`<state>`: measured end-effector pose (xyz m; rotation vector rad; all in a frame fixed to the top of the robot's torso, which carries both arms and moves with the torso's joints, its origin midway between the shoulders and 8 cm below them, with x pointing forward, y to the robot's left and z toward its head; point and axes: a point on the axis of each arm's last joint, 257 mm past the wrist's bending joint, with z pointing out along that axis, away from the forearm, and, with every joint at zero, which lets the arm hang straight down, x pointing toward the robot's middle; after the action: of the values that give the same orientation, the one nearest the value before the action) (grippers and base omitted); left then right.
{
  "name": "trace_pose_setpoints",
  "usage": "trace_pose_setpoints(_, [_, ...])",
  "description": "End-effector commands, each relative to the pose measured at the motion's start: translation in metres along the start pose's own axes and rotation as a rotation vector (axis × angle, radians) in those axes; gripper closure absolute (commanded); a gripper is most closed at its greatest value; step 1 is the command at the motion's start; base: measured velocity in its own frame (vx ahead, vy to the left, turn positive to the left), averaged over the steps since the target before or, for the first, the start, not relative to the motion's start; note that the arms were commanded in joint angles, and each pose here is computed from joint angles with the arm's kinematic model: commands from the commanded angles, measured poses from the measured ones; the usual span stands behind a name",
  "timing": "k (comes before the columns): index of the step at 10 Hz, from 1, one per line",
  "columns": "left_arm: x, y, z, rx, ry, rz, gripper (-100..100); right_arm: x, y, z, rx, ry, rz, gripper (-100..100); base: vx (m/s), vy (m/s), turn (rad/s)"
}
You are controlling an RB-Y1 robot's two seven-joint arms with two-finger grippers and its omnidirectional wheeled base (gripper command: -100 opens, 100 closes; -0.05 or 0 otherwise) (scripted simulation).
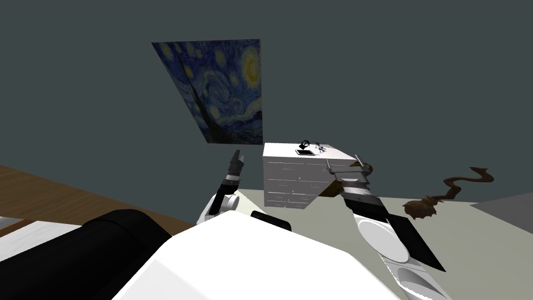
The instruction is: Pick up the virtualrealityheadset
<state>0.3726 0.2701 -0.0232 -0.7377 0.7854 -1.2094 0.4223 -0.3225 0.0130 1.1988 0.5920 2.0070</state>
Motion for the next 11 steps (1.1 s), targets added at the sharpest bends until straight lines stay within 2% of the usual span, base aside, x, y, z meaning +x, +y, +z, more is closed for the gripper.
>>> trace_pose_setpoints(1, [0.0,0.0,0.0,0.0,0.0,0.0,0,0.003,0.001,0.007,0.025,0.019,0.009,-100,-0.016,0.012,0.03])
trace_pose_setpoints(10, [0.0,0.0,0.0,0.0,0.0,0.0,0,-0.009,-0.002,0.015,0.067,-0.027,0.197,-100,-0.008,0.006,0.007])
trace_pose_setpoints(11, [0.0,0.0,0.0,0.0,0.0,0.0,0,-0.006,-0.001,0.023,0.091,-0.01,0.189,-100,-0.01,0.013,0.035])
